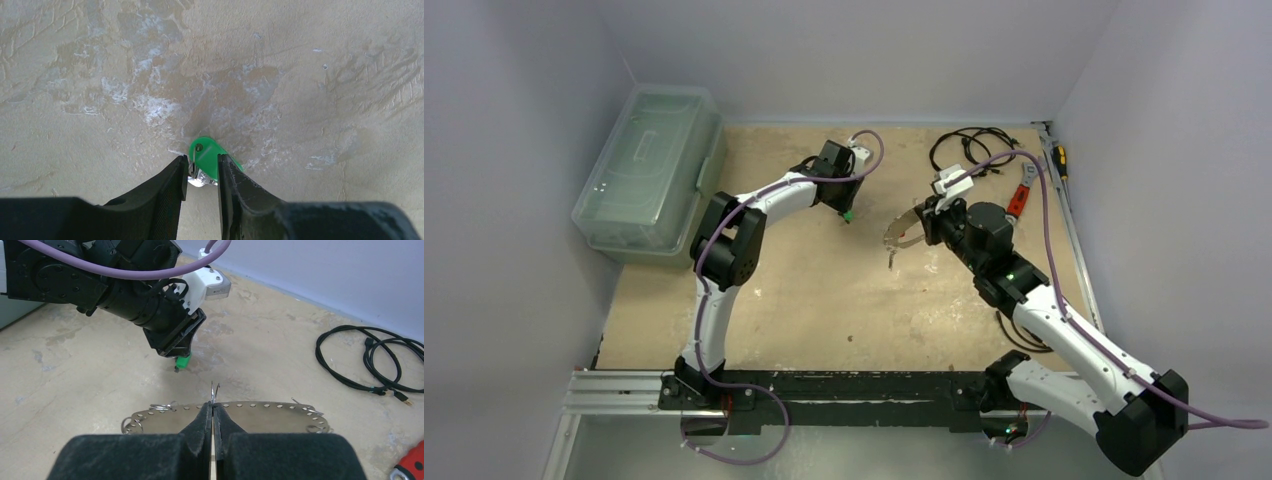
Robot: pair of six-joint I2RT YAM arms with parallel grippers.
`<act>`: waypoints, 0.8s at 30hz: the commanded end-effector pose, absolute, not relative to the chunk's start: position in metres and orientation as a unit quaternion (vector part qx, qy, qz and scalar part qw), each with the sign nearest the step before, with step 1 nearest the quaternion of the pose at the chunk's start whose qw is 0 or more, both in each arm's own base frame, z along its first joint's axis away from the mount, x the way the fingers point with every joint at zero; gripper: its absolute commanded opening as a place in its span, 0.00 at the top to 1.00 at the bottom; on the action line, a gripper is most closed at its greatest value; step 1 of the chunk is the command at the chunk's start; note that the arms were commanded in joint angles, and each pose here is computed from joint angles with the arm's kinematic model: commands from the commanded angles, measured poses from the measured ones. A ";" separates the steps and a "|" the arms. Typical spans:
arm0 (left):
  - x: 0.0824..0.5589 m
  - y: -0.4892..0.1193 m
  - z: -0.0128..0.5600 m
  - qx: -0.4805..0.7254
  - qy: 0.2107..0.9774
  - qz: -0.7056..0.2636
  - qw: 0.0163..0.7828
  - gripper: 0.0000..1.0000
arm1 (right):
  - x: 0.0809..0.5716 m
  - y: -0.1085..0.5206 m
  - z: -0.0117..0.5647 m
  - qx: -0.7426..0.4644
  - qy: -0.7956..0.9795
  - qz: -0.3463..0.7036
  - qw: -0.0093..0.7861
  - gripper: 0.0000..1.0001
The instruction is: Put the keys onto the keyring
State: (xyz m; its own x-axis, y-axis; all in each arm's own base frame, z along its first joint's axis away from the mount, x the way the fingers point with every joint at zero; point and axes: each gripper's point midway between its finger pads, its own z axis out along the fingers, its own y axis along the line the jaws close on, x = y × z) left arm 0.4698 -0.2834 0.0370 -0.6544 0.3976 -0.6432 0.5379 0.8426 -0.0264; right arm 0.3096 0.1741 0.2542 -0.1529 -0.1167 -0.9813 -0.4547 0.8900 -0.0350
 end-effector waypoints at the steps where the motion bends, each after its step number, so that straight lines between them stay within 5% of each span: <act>1: 0.483 -0.283 0.053 0.256 0.896 -0.100 0.348 0.70 | 0.313 0.178 0.279 -0.183 0.723 0.153 0.648 1.00; 18: 0.482 -0.284 0.052 0.254 0.896 -0.103 0.350 0.86 | 0.310 0.189 0.277 -0.204 0.721 0.174 0.639 1.00; 24: 0.482 -0.283 0.052 0.252 0.897 -0.101 0.349 1.00 | 0.309 0.191 0.276 -0.207 0.721 0.178 0.637 1.00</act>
